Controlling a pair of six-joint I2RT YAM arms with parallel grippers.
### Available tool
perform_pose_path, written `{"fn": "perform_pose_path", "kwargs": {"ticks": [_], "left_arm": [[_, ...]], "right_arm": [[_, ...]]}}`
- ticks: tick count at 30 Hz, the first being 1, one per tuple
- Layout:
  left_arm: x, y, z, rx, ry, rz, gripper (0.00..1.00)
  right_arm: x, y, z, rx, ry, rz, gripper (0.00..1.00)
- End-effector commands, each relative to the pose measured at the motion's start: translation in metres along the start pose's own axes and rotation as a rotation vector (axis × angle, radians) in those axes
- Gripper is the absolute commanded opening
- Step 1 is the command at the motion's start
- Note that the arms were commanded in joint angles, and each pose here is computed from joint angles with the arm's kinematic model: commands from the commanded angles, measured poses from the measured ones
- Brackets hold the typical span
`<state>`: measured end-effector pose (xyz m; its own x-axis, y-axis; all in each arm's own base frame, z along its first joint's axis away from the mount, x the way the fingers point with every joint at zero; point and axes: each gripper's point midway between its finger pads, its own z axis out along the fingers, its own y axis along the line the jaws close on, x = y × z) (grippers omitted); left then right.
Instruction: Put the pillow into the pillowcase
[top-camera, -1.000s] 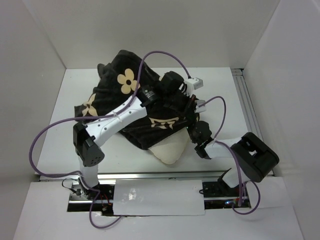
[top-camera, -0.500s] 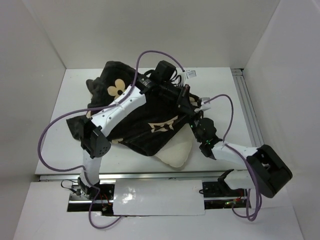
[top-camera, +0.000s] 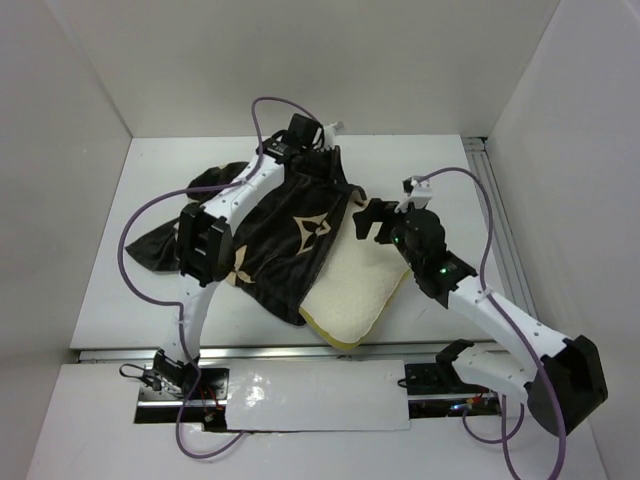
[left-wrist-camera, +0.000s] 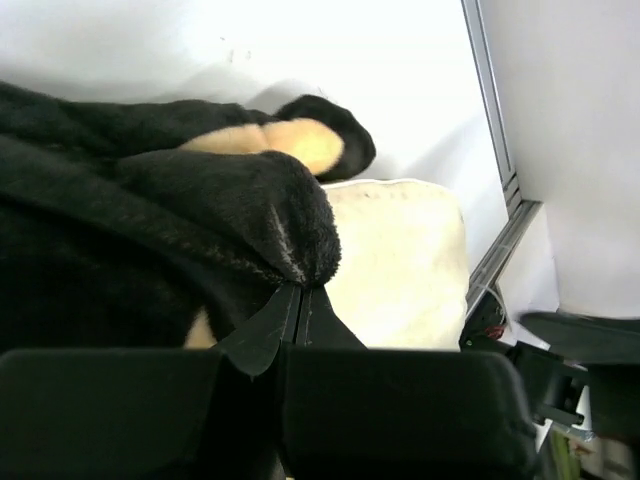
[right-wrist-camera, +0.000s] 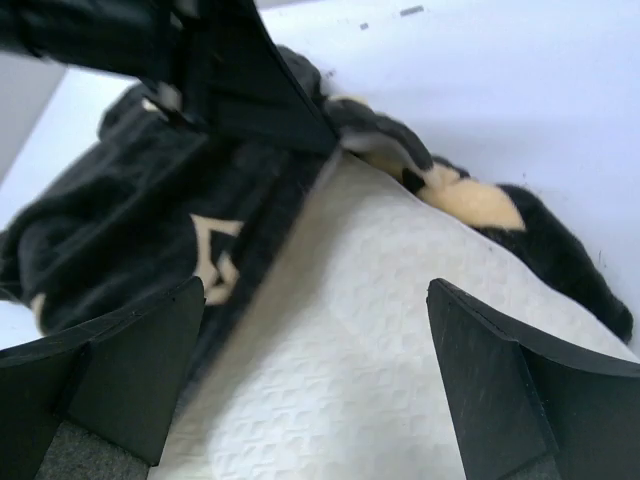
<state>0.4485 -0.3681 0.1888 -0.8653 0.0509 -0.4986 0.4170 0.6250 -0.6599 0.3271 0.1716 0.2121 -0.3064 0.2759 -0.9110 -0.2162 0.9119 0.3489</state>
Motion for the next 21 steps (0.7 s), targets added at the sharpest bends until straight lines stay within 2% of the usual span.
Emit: {"fn": "perform_pose_path", "kwargs": {"ticks": [1, 4, 7, 8, 9, 10, 13, 15, 17, 18, 19, 21], "left_arm": [[-0.005, -0.047, 0.004, 0.070, -0.048, 0.139, 0.00], [-0.003, -0.054, 0.001, 0.078, -0.049, 0.171, 0.00], [-0.003, -0.068, -0.006, 0.067, -0.073, 0.231, 0.00], [-0.003, -0.068, -0.006, 0.067, -0.073, 0.231, 0.00], [-0.004, -0.075, -0.009, 0.068, -0.082, 0.250, 0.00], [-0.005, -0.079, -0.013, 0.079, -0.086, 0.264, 0.00], [0.000, -0.076, -0.015, 0.066, -0.080, 0.258, 0.00], [0.003, -0.075, -0.018, 0.063, -0.075, 0.265, 0.00], [0.004, -0.074, -0.020, 0.054, -0.076, 0.263, 0.00], [0.006, -0.074, -0.022, 0.052, -0.074, 0.272, 0.00], [0.006, -0.074, -0.022, 0.052, -0.074, 0.272, 0.00], [0.006, -0.073, -0.022, 0.052, -0.074, 0.281, 0.00]], "right_arm": [[-0.024, 0.009, -0.016, -0.024, 0.011, 0.002, 1.00], [-0.030, 0.004, -0.028, -0.005, 0.033, -0.027, 1.00], [-0.020, 0.001, -0.039, -0.022, 0.115, -0.106, 1.00], [-0.009, 0.011, -0.042, -0.091, 0.179, -0.128, 1.00], [0.012, 0.008, -0.051, -0.102, 0.288, -0.163, 1.00], [0.017, 0.011, -0.056, -0.114, 0.340, -0.163, 1.00], [0.058, -0.006, -0.078, -0.006, 0.527, -0.073, 1.00], [0.060, -0.021, -0.092, 0.094, 0.499, -0.014, 1.00], [0.067, -0.035, -0.106, 0.215, 0.472, 0.151, 1.00], [0.053, -0.033, -0.113, 0.205, 0.384, 0.218, 1.00], [0.062, -0.035, -0.113, 0.212, 0.361, 0.307, 1.00], [0.064, -0.019, -0.113, 0.092, 0.317, 0.380, 1.00]]}}
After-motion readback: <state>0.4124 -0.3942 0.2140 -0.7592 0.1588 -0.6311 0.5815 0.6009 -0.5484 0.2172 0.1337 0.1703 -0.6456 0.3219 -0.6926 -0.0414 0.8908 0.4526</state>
